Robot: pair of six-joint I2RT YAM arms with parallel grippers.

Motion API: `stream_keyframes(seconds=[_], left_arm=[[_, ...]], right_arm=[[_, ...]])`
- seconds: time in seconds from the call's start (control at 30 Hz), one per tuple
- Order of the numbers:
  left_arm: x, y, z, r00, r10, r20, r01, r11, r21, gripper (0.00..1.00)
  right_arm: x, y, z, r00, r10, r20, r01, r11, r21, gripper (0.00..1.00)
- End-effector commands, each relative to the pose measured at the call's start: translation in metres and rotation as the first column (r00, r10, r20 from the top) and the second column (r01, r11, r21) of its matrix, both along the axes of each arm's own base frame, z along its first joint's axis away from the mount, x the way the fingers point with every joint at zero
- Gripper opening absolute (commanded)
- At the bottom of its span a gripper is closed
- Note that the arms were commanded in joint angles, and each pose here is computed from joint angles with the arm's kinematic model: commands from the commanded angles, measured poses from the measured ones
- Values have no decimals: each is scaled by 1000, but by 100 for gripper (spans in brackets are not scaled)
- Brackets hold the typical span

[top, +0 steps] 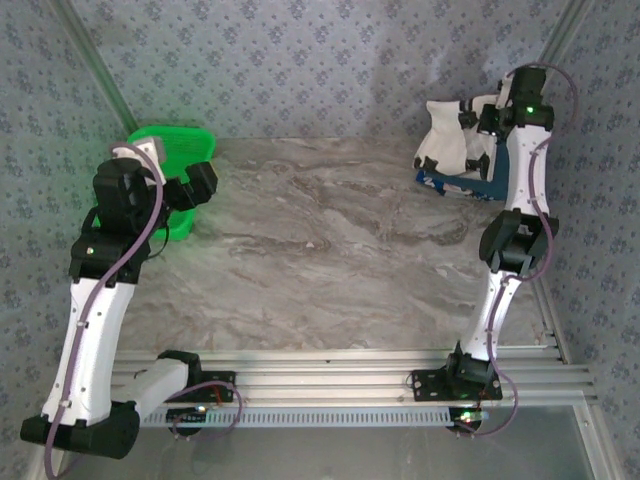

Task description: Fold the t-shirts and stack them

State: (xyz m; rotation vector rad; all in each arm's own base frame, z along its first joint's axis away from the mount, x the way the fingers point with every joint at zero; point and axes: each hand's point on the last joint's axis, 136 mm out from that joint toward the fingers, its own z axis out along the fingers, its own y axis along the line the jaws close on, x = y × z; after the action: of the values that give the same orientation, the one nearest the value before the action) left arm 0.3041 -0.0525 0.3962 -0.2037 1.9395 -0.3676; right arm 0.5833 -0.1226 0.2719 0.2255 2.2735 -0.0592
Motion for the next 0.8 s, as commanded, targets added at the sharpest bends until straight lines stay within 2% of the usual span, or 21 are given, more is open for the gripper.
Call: stream_keyframes(seconds=[0.0, 0.23, 0.5, 0.53, 0.57, 0.6, 0.63, 0.67, 0.77], left_arm=[[-13, 6, 12, 1000, 18, 16, -18, 1000, 22, 100], [-21, 11, 9, 999, 39, 5, -39, 999, 27, 100], [-28, 15, 9, 999, 49, 0, -49, 998, 40, 100], [-28, 15, 8, 999, 51, -3, -50, 998, 43, 100], [-28, 16, 8, 999, 53, -5, -52, 998, 44, 100], [-28, 16, 7, 999, 53, -8, -53, 998, 45, 100], [-28, 16, 6, 998, 54, -12, -53, 998, 46, 100], [-28, 15, 6, 999, 48, -16, -47, 998, 43, 100], [-27, 12, 5, 999, 36, -27, -35, 999, 41, 100]], right_arm=[[12, -2, 11, 998, 21, 56, -19, 999, -39, 0], [12, -24, 9, 997, -67, 30, 71, 979, -193, 0], [11, -54, 15, 972, -230, 46, 227, 873, -431, 2], [12, -58, 15, 968, -246, 52, 242, 852, -464, 12], [13, -62, 16, 965, -256, 59, 252, 833, -492, 37], [13, -67, 16, 958, -279, 68, 274, 816, -509, 56], [11, -75, 14, 949, -307, 72, 297, 795, -529, 68], [8, -82, 13, 940, -331, 75, 319, 785, -531, 74], [0, -96, 22, 917, -384, 110, 386, 780, -493, 80]])
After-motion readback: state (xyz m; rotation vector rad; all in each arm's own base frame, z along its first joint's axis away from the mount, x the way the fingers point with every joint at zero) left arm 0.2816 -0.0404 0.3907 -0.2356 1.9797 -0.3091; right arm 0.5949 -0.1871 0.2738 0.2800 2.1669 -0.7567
